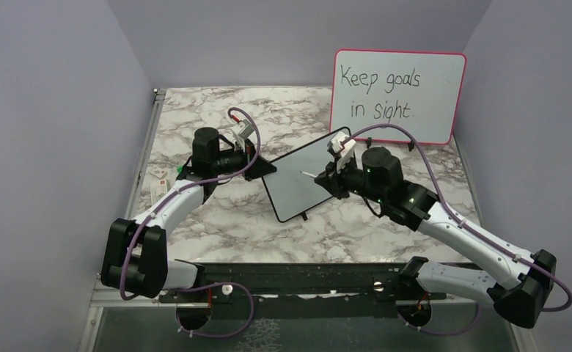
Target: Write a sentence on the whiteboard
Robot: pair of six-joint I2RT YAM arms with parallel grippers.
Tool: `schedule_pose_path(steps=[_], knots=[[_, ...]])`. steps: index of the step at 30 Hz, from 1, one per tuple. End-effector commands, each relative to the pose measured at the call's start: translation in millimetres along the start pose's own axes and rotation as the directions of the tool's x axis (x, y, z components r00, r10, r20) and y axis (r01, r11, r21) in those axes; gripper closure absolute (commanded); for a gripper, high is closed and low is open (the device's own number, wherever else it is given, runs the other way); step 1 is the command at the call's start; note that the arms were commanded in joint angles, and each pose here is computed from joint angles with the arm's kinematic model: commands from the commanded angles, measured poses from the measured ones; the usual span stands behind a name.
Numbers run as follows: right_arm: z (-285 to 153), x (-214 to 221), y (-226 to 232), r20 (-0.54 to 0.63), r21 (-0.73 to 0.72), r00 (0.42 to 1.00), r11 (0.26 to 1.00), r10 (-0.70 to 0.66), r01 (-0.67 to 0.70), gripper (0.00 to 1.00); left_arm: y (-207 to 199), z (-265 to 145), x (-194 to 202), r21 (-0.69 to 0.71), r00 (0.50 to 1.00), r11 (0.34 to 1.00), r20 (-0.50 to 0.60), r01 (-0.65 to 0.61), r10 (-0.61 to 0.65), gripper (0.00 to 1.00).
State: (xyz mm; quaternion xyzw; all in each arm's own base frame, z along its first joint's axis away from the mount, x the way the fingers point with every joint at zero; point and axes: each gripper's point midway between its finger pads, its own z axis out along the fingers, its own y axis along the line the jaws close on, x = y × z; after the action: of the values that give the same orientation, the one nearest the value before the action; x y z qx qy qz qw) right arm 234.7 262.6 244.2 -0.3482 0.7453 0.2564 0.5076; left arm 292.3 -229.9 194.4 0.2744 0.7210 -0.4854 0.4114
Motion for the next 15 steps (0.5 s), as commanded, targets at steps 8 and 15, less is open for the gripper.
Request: schedule_pose_path(steps=[8, 15], knots=[[16.0, -16.3, 14.3, 0.06, 0.112, 0.99, 0.987, -0.126, 0.119, 1.0, 8.2, 1.4, 10.9, -0.027, 0.999, 0.999, -0.041, 0.031, -0.032, 1.0], [23.3, -14.1, 24.8, 0.059, 0.14, 0.984, 0.978, -0.166, 0.156, 0.99, 16.5, 3.7, 15.6, -0.045, 0.996, 0.998, -0.076, 0.035, -0.038, 1.0]])
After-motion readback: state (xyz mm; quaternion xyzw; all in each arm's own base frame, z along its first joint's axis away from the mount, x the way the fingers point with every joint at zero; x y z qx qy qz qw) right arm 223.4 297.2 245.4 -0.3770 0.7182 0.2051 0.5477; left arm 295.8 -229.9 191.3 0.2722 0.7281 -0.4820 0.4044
